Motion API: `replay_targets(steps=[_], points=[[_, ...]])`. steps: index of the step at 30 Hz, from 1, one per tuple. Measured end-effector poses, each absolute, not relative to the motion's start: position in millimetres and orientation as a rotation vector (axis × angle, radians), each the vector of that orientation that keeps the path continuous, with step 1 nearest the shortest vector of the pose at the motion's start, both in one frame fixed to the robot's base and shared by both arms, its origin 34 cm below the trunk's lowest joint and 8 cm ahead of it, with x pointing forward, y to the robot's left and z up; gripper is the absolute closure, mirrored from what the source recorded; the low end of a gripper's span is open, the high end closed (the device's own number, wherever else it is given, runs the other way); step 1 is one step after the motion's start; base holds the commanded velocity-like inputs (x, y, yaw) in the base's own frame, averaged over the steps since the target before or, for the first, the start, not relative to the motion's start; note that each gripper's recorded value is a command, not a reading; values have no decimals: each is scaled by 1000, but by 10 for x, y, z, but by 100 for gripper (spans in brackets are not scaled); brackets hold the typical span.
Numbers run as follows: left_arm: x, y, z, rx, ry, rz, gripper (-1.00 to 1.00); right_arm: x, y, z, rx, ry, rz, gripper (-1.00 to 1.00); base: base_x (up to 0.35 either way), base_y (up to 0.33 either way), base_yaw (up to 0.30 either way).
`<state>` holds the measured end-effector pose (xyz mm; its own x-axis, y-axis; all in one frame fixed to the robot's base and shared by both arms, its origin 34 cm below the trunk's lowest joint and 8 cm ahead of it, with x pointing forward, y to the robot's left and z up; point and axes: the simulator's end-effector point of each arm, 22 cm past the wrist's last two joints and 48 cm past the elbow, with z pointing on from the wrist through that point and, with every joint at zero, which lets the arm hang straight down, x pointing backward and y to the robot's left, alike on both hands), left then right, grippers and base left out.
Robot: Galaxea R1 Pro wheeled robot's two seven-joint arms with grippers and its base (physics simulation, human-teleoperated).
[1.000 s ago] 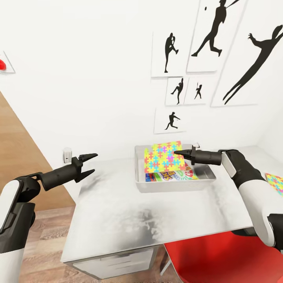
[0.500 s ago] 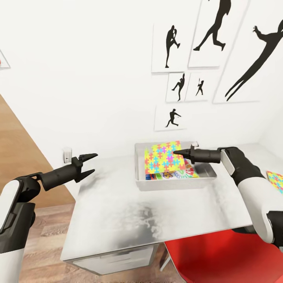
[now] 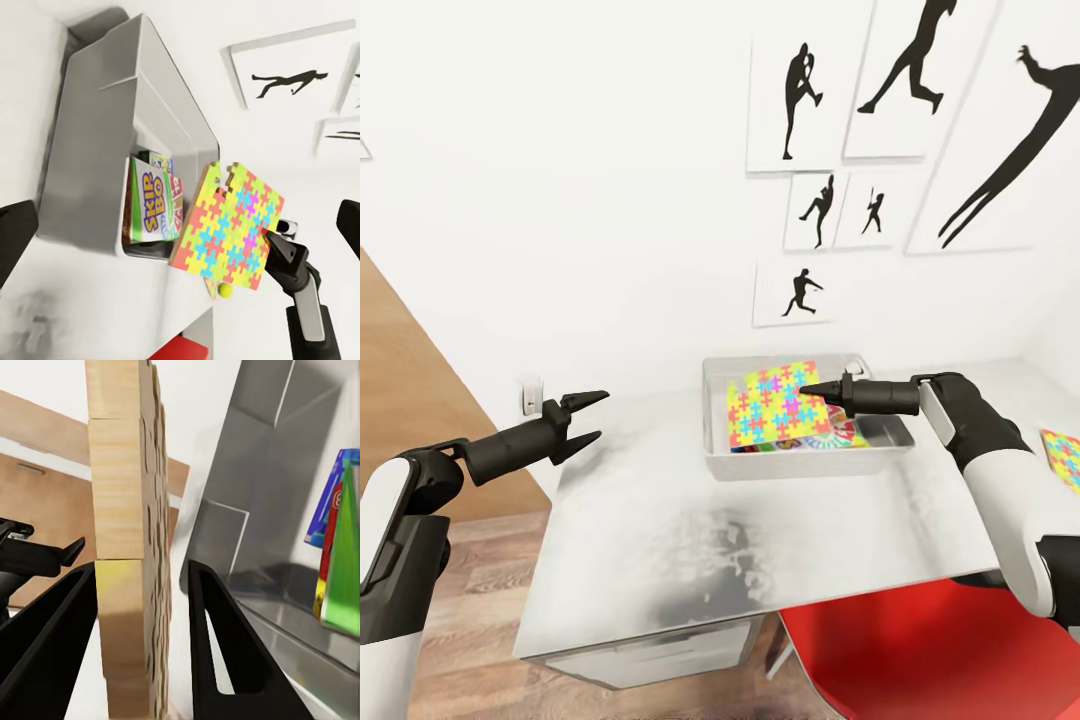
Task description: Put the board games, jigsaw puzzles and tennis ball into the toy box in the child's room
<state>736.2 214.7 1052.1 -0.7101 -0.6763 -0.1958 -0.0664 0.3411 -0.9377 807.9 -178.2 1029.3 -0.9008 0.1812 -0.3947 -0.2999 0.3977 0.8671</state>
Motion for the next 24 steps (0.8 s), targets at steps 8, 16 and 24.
replay_targets(steps=[8, 16, 24], points=[[7375, 2150, 10446, -657, 2046, -1383, -100, 8092, -1793, 10218, -93, 2239, 1519, 100, 0, 0, 0], [7386, 2144, 10381, -664, 2052, -1386, -100, 8225, -1798, 10260, -77, 2241, 1520, 100, 0, 0, 0], [7395, 2143, 10309, -674, 2061, -1387, -100, 8241, -1810, 10166, -60, 2253, 1526, 100, 0, 0, 0]])
